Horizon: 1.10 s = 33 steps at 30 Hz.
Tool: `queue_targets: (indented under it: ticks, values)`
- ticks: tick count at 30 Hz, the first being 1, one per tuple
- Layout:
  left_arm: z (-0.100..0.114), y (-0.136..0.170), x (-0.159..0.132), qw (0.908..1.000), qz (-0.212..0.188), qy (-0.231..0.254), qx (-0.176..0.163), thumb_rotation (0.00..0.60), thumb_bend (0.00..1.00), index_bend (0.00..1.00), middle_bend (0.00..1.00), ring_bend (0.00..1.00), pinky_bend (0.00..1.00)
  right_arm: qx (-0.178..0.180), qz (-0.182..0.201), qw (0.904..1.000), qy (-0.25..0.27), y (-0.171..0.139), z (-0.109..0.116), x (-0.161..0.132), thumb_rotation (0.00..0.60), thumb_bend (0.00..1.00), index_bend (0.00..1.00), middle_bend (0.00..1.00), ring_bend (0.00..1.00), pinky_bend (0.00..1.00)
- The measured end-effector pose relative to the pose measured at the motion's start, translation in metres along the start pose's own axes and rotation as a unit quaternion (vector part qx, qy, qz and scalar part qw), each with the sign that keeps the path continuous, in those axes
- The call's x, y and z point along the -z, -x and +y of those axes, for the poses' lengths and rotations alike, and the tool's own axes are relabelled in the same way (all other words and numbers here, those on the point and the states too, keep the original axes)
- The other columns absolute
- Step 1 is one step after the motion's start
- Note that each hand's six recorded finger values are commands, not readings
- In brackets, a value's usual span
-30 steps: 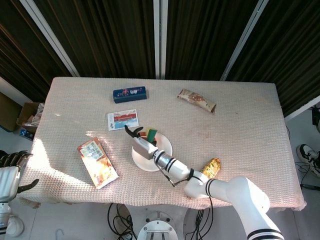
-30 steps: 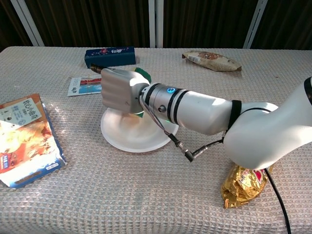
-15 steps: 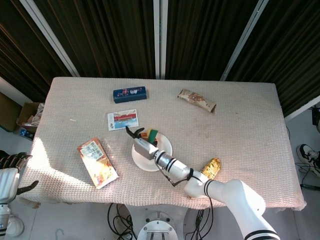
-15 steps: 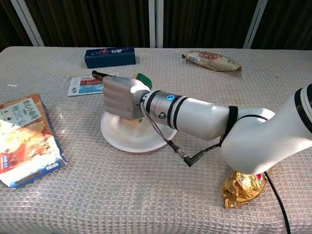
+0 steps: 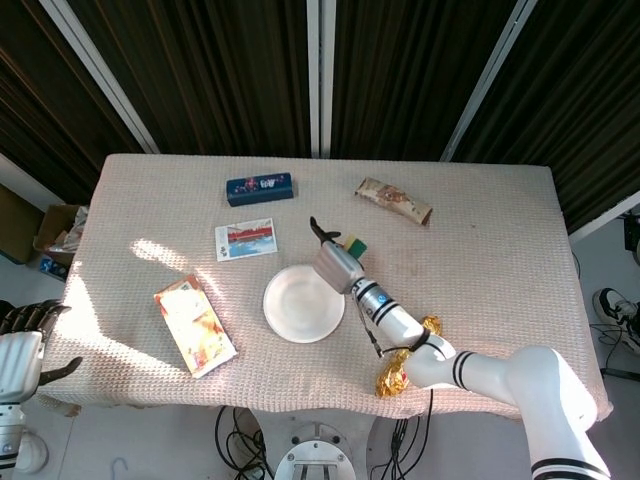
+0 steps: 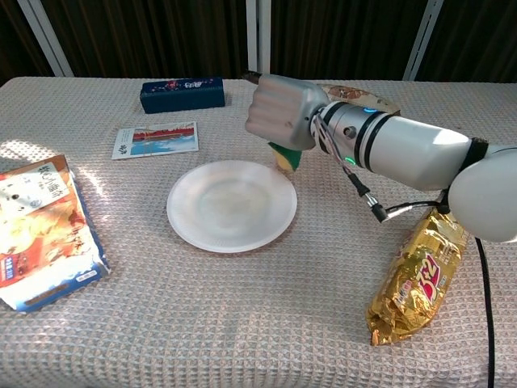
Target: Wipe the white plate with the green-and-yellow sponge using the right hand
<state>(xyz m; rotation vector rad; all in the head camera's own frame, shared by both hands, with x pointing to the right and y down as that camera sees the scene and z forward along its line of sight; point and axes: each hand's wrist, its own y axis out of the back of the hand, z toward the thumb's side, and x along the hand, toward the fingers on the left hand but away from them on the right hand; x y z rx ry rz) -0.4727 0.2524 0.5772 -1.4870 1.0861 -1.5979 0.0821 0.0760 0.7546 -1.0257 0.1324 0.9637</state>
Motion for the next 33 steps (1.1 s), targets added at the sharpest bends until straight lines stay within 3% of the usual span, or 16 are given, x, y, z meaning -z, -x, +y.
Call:
queue_targets:
  ticks: [1, 5, 7, 10, 13, 19, 22, 28, 33]
  values:
    - [0.001, 0.0, -0.001, 1.0, -0.001, -0.001, 0.0, 0.6, 0.0, 0.26, 0.19, 0.17, 0.17, -0.012, 0.002, 0.9998, 0.016, -0.002, -0.004, 0.0, 0.6, 0.4, 0.58, 0.48, 0.28, 0.0]
    - [0.003, 0.001, -0.003, 1.0, -0.003, -0.004, -0.001, 0.6, 0.0, 0.26, 0.19, 0.17, 0.17, -0.07, 0.004, 0.9937, 0.087, -0.011, -0.027, 0.006, 0.6, 0.26, 0.09, 0.18, 0.06, 0.0]
    - [0.003, 0.001, -0.004, 1.0, -0.002, -0.004, -0.001, 0.6, 0.0, 0.26, 0.19, 0.17, 0.17, -0.093, 0.0, 0.9894, 0.112, -0.015, -0.036, 0.011, 0.6, 0.21, 0.0, 0.08, 0.01, 0.0]
    - [0.003, 0.001, -0.004, 1.0, -0.002, -0.003, 0.0, 0.6, 0.0, 0.26, 0.19, 0.17, 0.17, -0.119, -0.012, 0.9811, 0.152, -0.026, -0.046, 0.025, 0.6, 0.18, 0.0, 0.01, 0.0, 0.0]
    - [0.003, -0.001, -0.004, 1.0, -0.003, -0.004, -0.002, 0.6, 0.0, 0.26, 0.19, 0.17, 0.17, -0.126, -0.025, 0.9746, 0.183, -0.039, -0.049, 0.043, 0.6, 0.18, 0.0, 0.0, 0.0, 0.0]
    - [0.003, -0.004, -0.001, 1.0, 0.0, -0.006, -0.007, 0.6, 0.0, 0.26, 0.19, 0.17, 0.17, -0.109, -0.085, 0.9579, 0.252, -0.089, -0.056, 0.093, 0.6, 0.18, 0.0, 0.03, 0.0, 0.0]
    - [0.003, -0.006, 0.001, 0.9999, 0.004, -0.009, -0.011, 0.6, 0.0, 0.26, 0.19, 0.17, 0.17, -0.092, -0.133, 0.944, 0.288, -0.13, -0.065, 0.117, 0.6, 0.18, 0.0, 0.05, 0.0, 0.0]
    - [0.004, -0.008, 0.003, 0.9996, 0.015, -0.005, -0.022, 0.6, 0.0, 0.26, 0.19, 0.17, 0.17, -0.067, -0.218, 0.9017, 0.367, -0.227, -0.09, 0.142, 0.6, 0.2, 0.0, 0.01, 0.0, 0.0]
    - [0.005, -0.007, 0.0, 0.9995, 0.019, -0.004, -0.026, 0.6, 0.0, 0.26, 0.19, 0.17, 0.17, -0.052, -0.274, 0.8545, 0.438, -0.308, -0.107, 0.14, 0.6, 0.2, 0.0, 0.0, 0.0, 0.0]
